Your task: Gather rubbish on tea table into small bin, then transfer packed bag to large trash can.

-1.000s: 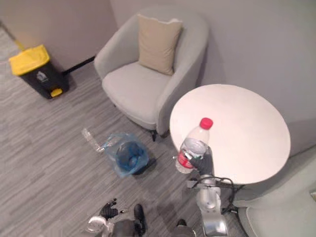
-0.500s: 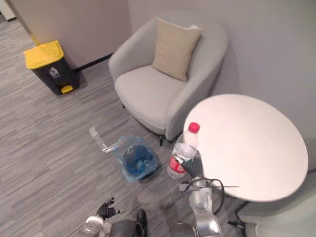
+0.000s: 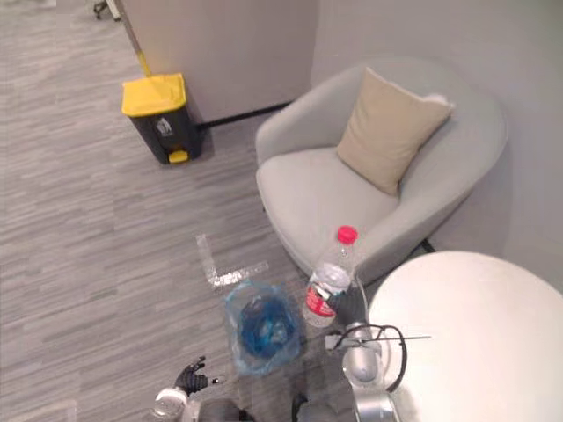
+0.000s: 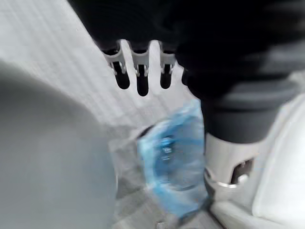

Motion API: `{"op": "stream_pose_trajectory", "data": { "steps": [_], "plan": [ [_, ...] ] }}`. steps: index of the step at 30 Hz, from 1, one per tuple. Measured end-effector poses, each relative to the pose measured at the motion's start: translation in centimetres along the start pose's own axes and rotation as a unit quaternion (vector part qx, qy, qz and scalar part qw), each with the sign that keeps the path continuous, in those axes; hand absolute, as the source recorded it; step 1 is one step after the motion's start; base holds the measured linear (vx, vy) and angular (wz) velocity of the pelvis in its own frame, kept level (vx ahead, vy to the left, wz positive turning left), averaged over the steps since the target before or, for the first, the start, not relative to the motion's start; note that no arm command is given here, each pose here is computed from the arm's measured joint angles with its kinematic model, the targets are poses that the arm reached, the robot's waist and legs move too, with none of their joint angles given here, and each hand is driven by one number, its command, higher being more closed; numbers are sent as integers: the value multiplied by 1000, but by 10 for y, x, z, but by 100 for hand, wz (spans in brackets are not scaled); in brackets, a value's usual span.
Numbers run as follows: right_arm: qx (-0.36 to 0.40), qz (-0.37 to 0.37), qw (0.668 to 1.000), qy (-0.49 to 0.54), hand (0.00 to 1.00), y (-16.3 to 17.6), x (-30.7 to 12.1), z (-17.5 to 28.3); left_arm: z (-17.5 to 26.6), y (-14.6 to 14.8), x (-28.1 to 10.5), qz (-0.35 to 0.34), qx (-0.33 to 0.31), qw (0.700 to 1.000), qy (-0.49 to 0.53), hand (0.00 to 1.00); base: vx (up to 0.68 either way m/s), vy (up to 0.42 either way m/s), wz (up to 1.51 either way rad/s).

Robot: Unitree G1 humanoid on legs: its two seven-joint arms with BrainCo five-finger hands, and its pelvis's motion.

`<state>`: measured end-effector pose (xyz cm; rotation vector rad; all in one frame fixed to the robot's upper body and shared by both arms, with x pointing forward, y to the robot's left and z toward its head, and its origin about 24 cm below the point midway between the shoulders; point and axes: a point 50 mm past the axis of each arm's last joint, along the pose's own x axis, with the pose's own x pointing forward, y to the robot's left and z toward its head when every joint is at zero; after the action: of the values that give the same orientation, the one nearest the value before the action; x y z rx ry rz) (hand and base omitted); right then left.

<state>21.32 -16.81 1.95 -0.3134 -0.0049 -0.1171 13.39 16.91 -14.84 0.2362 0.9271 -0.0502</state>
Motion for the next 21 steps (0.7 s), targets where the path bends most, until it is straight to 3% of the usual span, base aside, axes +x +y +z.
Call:
{"op": "stream_pose_trajectory", "data": {
  "steps": [10, 16, 21],
  "plan": [
    [-2, 3, 1000, 4, 100, 3, 0, -1, 3, 0, 1, -7, 41, 999, -6, 0, 75, 115, 4],
    [-33, 49, 998, 26, 100, 20, 5, -14, 0, -1, 0, -9, 49, 999, -1, 0, -51, -9, -21],
    [-80, 109, 990, -43, 100, 39, 46, 14, 33, 14, 10, 26, 11, 999, -43, 0, -198, 29, -19]
  ]
}}
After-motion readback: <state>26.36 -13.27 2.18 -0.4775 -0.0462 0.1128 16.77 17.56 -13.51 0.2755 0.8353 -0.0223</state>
